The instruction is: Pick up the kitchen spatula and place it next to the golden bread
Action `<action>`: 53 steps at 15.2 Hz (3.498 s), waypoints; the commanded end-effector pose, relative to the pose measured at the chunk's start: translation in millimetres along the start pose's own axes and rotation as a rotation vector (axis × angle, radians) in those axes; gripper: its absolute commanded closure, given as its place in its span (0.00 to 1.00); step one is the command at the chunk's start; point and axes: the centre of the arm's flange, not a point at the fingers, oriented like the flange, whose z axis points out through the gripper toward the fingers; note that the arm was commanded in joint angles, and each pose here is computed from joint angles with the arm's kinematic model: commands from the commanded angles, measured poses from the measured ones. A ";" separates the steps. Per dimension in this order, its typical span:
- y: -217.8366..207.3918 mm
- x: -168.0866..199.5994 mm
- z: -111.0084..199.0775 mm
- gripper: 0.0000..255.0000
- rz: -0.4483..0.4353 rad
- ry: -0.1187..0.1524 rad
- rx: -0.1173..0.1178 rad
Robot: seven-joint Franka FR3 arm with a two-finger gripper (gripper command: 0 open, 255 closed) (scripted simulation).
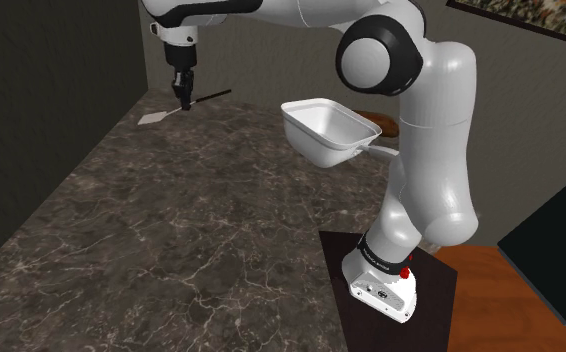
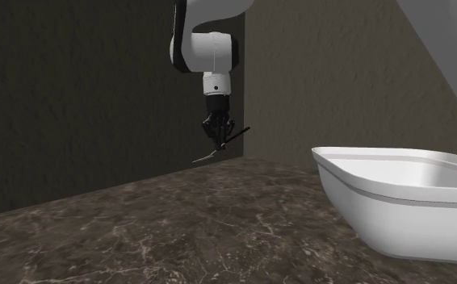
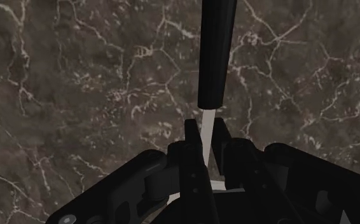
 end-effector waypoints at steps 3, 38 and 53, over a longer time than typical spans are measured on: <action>1.0 -1.7 -20.3 1.00 0.000 0.000 0.000; 30.7 -358.6 -34.7 1.00 0.000 0.000 0.000; 47.2 -555.5 -21.9 1.00 0.000 0.000 0.000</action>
